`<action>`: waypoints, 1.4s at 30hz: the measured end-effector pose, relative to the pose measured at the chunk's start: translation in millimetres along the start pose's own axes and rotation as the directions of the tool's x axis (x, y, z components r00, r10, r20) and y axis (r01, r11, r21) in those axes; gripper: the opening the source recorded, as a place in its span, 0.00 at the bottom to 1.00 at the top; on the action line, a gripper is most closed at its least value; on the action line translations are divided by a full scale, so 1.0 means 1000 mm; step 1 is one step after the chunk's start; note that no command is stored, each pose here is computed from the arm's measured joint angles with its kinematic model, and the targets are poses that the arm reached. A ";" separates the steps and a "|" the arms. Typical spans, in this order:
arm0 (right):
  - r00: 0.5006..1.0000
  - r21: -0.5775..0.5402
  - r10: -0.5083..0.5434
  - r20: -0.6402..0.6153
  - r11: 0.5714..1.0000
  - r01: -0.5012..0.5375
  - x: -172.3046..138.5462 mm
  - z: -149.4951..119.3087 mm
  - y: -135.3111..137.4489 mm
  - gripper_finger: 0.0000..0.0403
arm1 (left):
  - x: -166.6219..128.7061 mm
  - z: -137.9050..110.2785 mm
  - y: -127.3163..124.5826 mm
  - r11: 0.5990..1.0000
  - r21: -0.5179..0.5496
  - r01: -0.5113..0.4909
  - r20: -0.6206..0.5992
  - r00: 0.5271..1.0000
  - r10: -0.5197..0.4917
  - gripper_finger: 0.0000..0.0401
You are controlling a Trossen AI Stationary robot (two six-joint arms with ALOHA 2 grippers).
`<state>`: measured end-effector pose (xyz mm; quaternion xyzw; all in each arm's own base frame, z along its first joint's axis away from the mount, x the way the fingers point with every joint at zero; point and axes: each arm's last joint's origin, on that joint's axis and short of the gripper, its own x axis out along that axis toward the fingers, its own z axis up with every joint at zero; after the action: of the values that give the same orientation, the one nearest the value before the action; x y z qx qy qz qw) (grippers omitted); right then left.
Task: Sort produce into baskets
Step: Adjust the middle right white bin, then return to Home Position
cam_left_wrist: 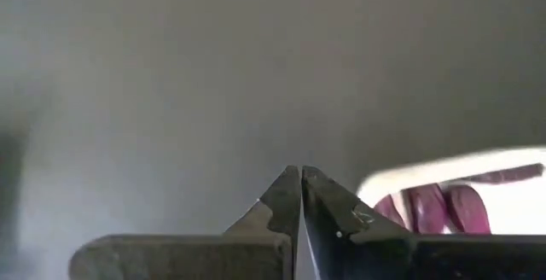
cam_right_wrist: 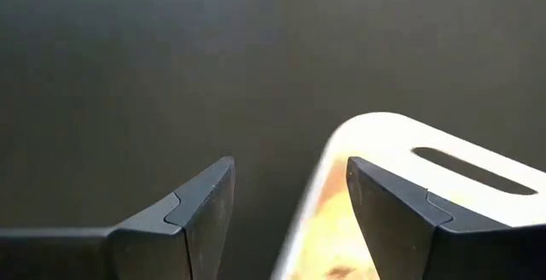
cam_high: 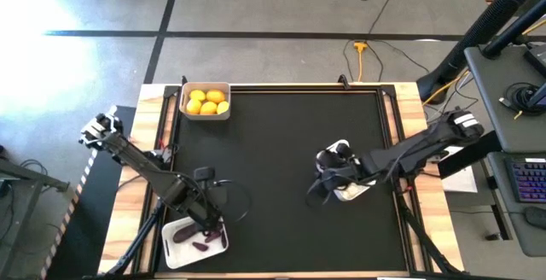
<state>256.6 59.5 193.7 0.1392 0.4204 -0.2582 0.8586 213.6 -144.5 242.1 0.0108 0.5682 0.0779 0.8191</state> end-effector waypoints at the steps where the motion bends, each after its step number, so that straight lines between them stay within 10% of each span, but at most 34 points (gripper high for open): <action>1: 1.000 0.010 -0.022 -0.013 1.000 0.022 0.005 0.000 -0.002 0.54 | -0.001 0.003 0.002 1.000 0.009 -0.005 0.012 1.000 0.005 0.00; 17: 0.855 0.053 -0.455 -0.249 0.875 0.481 0.008 -0.013 -0.057 0.54 | 0.014 0.040 0.057 0.988 0.132 -0.078 0.110 0.992 0.063 0.00; 27: 0.863 0.111 -0.484 -0.141 0.859 0.500 -0.022 -0.005 -0.073 0.54 | -0.018 0.042 0.103 0.993 0.120 -0.017 0.456 0.889 -0.040 0.00; 37: 0.976 -0.098 -0.117 0.182 0.986 0.137 -0.023 0.037 -0.063 0.54 | -0.041 -0.002 0.147 0.998 -0.033 -0.052 0.748 0.661 0.059 0.00; 42: 0.940 -0.353 0.042 0.337 0.932 0.085 -0.021 0.040 -0.052 0.47 | -0.022 -0.033 0.149 0.998 -0.048 -0.042 0.760 0.647 0.063 0.00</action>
<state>242.7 5.2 233.6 -0.0728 0.3081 -0.2057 0.9260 158.4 -2.7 266.9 0.0483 0.1707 0.0972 0.9793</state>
